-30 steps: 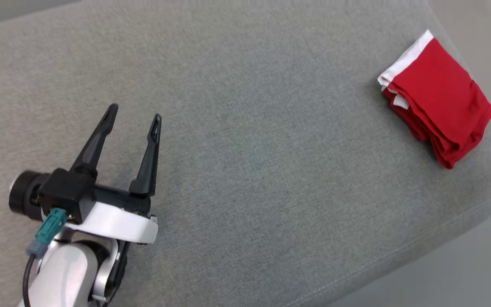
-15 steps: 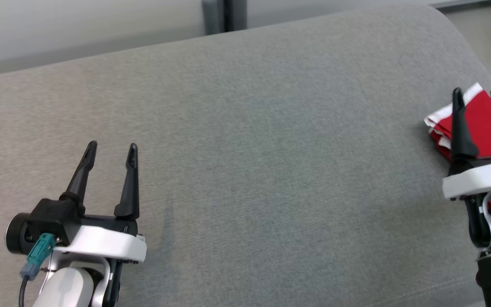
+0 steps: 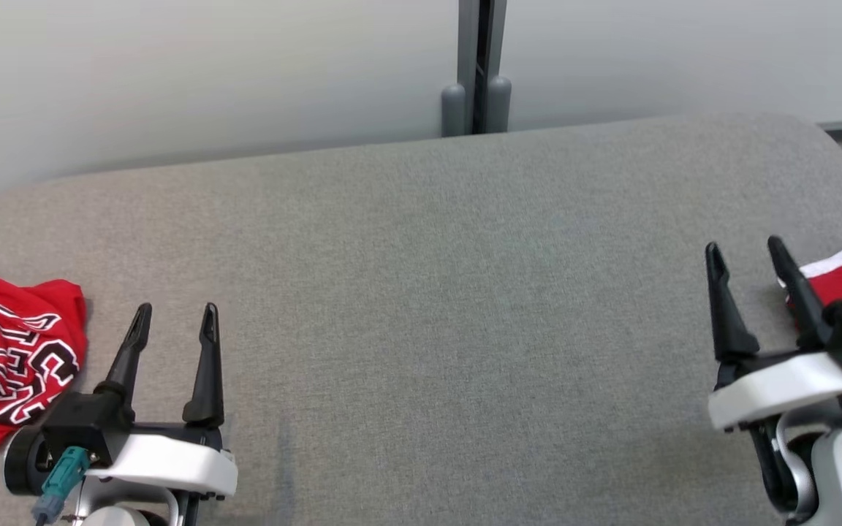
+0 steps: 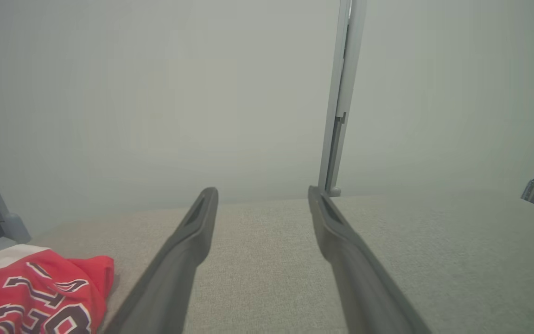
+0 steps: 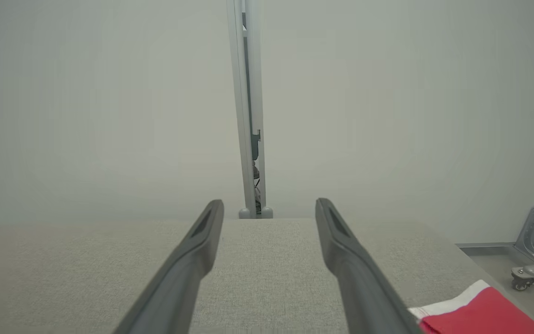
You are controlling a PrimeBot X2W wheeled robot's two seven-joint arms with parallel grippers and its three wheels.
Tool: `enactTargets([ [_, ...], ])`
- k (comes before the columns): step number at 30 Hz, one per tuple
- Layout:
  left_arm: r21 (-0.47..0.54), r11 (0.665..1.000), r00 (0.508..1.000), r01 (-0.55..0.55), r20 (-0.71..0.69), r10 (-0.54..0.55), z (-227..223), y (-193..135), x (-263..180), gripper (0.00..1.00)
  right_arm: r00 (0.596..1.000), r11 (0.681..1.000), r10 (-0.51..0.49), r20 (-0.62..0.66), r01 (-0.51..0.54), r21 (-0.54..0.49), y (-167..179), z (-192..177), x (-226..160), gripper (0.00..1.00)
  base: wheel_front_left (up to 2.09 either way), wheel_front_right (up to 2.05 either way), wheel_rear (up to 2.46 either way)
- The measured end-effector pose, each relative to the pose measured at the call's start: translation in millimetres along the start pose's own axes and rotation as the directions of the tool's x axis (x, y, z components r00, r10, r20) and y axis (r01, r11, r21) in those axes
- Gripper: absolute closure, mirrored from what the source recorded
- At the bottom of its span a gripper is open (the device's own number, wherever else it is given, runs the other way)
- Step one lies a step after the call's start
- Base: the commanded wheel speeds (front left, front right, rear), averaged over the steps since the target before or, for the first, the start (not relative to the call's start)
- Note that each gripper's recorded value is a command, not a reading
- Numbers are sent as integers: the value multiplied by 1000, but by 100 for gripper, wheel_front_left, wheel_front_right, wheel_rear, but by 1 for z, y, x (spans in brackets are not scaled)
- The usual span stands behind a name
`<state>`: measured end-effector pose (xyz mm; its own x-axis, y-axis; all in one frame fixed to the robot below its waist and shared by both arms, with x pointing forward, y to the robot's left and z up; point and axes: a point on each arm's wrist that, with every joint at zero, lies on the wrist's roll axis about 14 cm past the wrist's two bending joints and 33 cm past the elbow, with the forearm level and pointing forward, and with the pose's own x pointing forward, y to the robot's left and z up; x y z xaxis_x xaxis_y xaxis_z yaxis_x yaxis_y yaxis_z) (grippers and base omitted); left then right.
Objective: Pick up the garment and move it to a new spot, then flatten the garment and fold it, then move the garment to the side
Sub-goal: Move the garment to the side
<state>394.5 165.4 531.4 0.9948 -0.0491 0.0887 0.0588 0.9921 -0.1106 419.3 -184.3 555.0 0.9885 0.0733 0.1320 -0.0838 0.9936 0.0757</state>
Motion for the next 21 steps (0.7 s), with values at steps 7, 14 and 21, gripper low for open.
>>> enactTargets([
  [7, 6, 1000, 1000, -8, -4, 8, 4, 0, -25, 0, 999, 1000, 18, -30, -18, 6, 11, -3, -28, 0, 0, 0, 0],
  [14, 2, 1000, 1000, -7, -15, 7, 3, -1, -38, 0, 999, 1000, 16, -50, -17, -3, 13, -4, -46, 0, 0, 0, 0],
  [21, 3, 1000, 1000, -18, -18, 19, 3, 1, -41, 0, 999, 1000, 12, -51, -12, -8, 13, -2, -51, 0, 0, 0, 0],
])
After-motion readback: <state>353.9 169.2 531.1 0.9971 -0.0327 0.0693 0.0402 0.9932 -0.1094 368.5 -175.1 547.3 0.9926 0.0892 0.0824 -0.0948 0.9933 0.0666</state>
